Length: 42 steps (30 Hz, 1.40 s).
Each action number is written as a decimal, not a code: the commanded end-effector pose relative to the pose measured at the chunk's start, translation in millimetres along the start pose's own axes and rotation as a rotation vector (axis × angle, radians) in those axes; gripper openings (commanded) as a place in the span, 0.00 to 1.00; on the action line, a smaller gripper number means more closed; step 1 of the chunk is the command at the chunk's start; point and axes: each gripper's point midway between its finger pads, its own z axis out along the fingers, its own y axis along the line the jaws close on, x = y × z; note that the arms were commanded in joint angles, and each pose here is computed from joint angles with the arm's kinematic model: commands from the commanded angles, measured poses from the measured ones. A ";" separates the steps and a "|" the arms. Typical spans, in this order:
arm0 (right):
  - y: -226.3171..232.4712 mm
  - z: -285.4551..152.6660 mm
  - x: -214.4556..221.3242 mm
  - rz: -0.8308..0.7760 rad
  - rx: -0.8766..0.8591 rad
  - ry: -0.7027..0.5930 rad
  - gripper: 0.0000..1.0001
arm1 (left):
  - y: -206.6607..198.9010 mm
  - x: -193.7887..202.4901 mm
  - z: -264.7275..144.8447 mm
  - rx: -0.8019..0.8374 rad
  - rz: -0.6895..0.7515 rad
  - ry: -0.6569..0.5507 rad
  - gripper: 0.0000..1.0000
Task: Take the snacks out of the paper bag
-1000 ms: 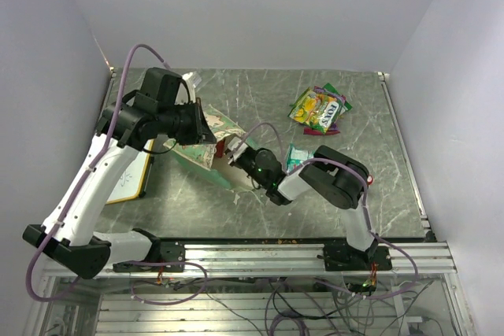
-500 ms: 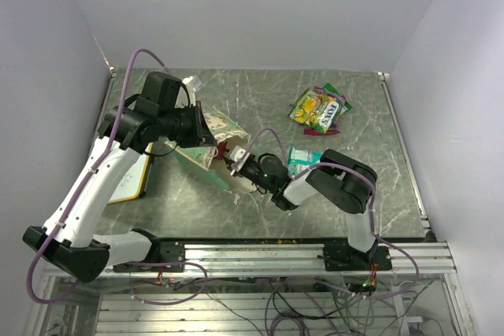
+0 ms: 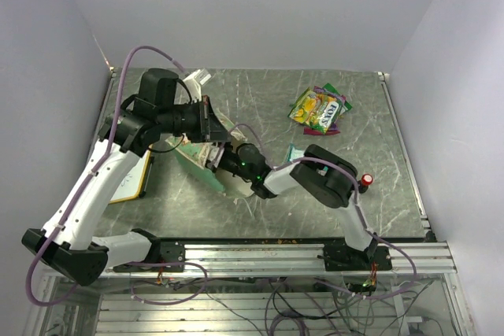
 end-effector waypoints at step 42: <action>5.5 -69.3 -10.7 0.243 0.048 0.031 0.00 | 40.6 -14.1 -10.5 -0.259 -0.107 -0.135 0.07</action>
